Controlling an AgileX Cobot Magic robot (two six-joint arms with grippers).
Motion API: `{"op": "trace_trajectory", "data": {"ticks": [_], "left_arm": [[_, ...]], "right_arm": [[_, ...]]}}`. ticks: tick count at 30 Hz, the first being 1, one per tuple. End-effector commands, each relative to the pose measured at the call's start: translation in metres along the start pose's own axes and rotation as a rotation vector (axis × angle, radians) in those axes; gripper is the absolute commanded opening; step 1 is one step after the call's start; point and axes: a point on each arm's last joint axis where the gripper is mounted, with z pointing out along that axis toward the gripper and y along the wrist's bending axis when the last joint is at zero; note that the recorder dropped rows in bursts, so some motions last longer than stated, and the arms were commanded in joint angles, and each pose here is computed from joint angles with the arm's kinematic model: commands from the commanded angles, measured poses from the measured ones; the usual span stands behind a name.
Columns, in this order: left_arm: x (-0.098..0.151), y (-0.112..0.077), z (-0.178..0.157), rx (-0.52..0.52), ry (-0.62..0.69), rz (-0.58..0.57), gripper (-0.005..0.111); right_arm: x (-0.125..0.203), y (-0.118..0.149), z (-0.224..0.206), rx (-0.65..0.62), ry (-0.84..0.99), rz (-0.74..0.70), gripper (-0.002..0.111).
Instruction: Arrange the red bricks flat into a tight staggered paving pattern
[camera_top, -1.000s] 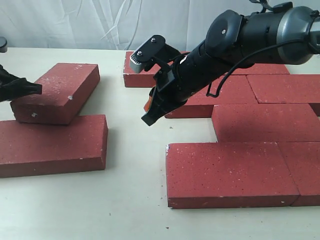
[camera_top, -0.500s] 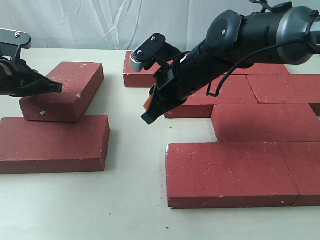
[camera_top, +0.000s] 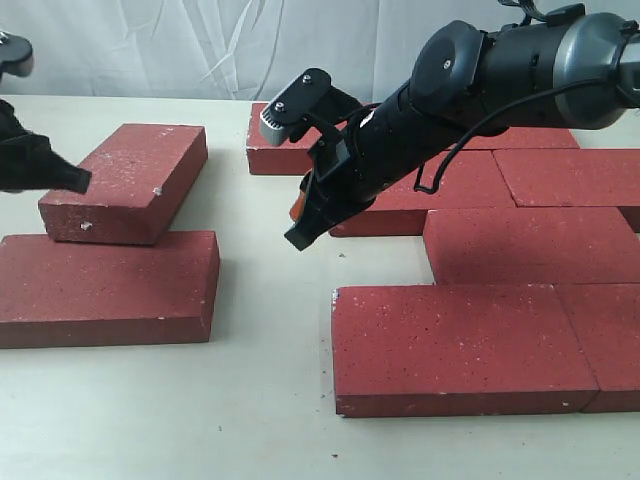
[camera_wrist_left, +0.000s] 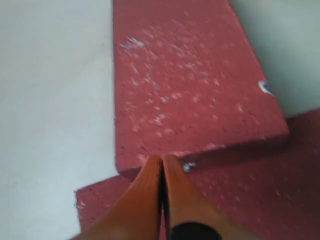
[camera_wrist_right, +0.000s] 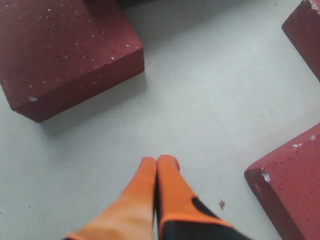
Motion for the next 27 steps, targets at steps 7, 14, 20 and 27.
{"op": "trace_trajectory", "data": {"ticks": [7,14,20,27], "left_arm": [[0.010,-0.017,0.052,0.163,0.143,0.094,0.000],[0.000,-0.014,0.073,0.128,0.073,0.045,0.000],[0.000,-0.012,0.089,0.101,0.048,0.031,0.000],[-0.011,-0.006,0.059,0.125,0.076,0.073,0.000]], "right_arm": [[-0.002,0.000,-0.002,0.001,-0.003,-0.012,-0.001],[-0.002,0.000,-0.002,0.001,-0.003,-0.012,-0.001],[-0.002,0.000,-0.002,0.004,-0.002,-0.014,-0.001],[-0.002,0.000,-0.002,0.002,-0.001,-0.015,-0.001]]}}
